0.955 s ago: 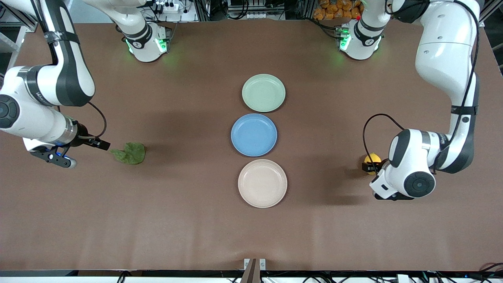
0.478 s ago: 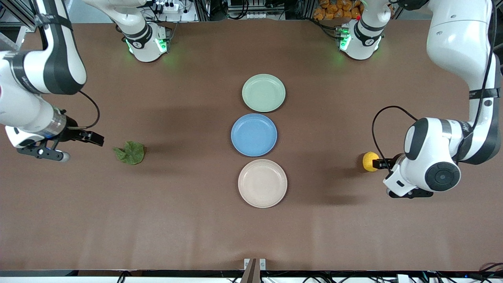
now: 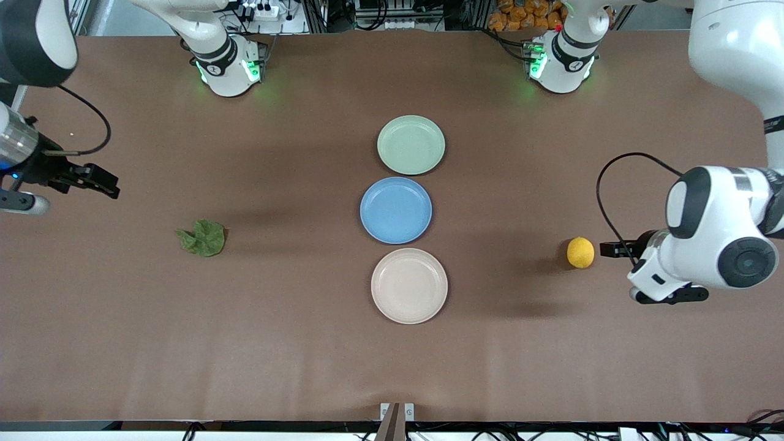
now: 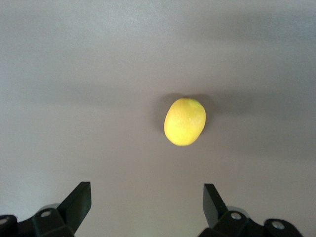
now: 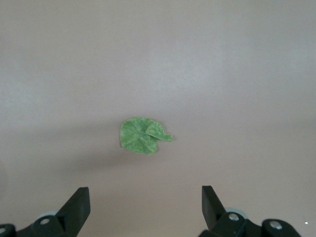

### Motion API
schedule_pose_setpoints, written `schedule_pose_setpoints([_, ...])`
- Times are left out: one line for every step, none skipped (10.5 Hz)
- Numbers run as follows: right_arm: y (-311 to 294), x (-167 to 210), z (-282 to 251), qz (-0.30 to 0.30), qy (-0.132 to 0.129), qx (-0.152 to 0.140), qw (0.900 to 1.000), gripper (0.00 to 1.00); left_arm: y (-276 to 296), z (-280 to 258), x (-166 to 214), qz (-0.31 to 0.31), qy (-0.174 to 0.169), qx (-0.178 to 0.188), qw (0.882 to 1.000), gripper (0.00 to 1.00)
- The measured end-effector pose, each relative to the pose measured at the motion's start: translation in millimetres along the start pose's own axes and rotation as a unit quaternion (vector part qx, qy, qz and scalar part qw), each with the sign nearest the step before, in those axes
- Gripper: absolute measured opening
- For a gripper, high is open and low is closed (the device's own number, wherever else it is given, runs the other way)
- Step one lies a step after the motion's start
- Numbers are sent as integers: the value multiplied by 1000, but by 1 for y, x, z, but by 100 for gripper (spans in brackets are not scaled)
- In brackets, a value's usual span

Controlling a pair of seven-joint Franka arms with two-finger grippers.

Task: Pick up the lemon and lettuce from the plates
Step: 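Release the lemon with the left gripper while the right gripper withdraws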

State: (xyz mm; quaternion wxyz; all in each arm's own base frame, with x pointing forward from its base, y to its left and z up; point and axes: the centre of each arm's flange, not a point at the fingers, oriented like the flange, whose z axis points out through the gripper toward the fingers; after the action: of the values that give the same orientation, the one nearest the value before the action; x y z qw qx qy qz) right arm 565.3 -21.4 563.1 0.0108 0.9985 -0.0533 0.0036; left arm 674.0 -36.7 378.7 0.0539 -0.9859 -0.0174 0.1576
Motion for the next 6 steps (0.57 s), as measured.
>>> schedule_pose_setpoints([4,0,-5,-14,-3,25,1000,100,-6,-7,-13,1,-2,-9,1000,100])
schedule_pose_setpoints([10,-1,-8,-30,-6,38,999,100,-9,-14,-28,0,-3,-14,1000,100])
schedule_pose_setpoints([15,-1,-13,-40,-5,39,998,100,-9,-21,-44,-1,-4,-18,1000,100])
schedule_pose_setpoints([16,-2,-16,-46,-5,29,998,100,-11,-31,-62,-4,0,-25,1000,100])
schedule_pose_setpoints([17,-3,-21,-50,-7,15,999,100,-16,-47,-83,-7,11,-28,1000,100])
schedule_pose_setpoints([19,-4,-31,-51,-6,7,999,100,-21,-66,-105,-9,24,-29,999,100])
